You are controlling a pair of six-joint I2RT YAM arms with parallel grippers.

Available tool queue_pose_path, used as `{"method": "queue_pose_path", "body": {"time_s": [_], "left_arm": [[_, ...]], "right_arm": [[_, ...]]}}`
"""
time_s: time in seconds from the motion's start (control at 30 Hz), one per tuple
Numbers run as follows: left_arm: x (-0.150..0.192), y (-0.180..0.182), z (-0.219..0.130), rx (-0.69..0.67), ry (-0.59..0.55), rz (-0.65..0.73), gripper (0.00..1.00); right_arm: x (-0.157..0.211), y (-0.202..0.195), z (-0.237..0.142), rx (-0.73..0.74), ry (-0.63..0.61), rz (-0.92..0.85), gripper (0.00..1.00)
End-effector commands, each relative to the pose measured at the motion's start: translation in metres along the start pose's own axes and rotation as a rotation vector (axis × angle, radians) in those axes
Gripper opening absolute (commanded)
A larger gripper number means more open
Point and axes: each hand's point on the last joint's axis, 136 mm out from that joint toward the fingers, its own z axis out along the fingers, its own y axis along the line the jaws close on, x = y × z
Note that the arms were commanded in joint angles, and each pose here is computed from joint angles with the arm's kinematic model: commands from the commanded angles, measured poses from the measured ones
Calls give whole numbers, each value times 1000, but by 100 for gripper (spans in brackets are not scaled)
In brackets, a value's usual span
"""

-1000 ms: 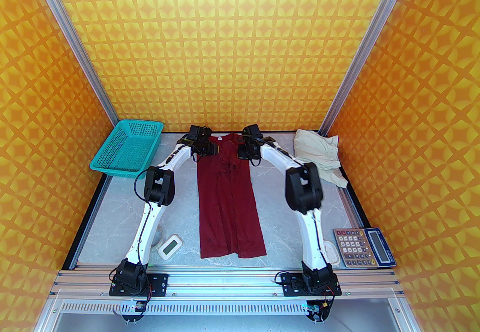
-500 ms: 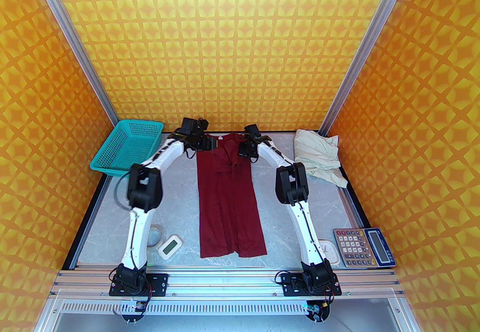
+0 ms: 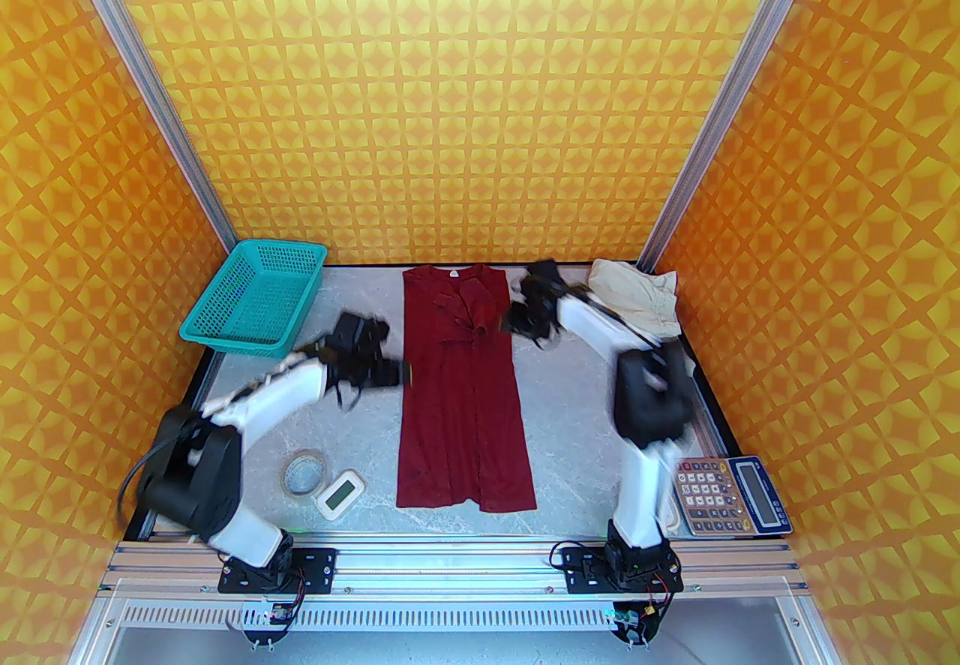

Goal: Fold and stack the mixed laundry pile

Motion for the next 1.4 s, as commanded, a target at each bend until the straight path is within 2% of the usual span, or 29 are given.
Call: {"method": "queue_pose_path", "body": {"time_s": [0.0, 0.13, 0.27, 0.4, 0.5, 0.8, 0.9, 1.07, 1.17, 1.23, 1.27, 1.37], "left_arm": [[48, -4, -3, -18, 79, -83, 58], [110, -15, -3, -31, 193, -108, 61], [159, -12, 2, -63, 282, -140, 64], [188, -7, 9, -88, 331, -156, 65], [192, -6, 13, -91, 336, -159, 67], [197, 8, 14, -149, 326, -153, 67], [190, 0, 24, -121, 305, -142, 59], [183, -10, 27, -105, 289, -109, 39], [179, -10, 20, -101, 255, -104, 15], [171, -16, 14, -75, 213, -93, 4], [167, -19, 11, -66, 198, -91, 0], [160, -24, 3, -52, 167, -87, 0]], "right_arm": [[93, -17, -8, -24, 180, 32, 40], [194, -43, -31, 21, 341, 42, 46], [254, -47, -43, 4, 413, 51, 51], [277, -38, -42, -10, 431, 43, 51], [288, -43, -38, 0, 446, 50, 51], [304, -42, -29, 7, 470, 42, 46], [304, -38, -25, -7, 469, 48, 38], [297, -26, -26, -35, 445, 42, 21], [290, -24, -35, -30, 410, 36, 10], [285, -21, -40, -36, 387, 32, 5], [283, -20, -43, -35, 377, 29, 4], [279, -17, -49, -36, 371, 27, 0]]}}
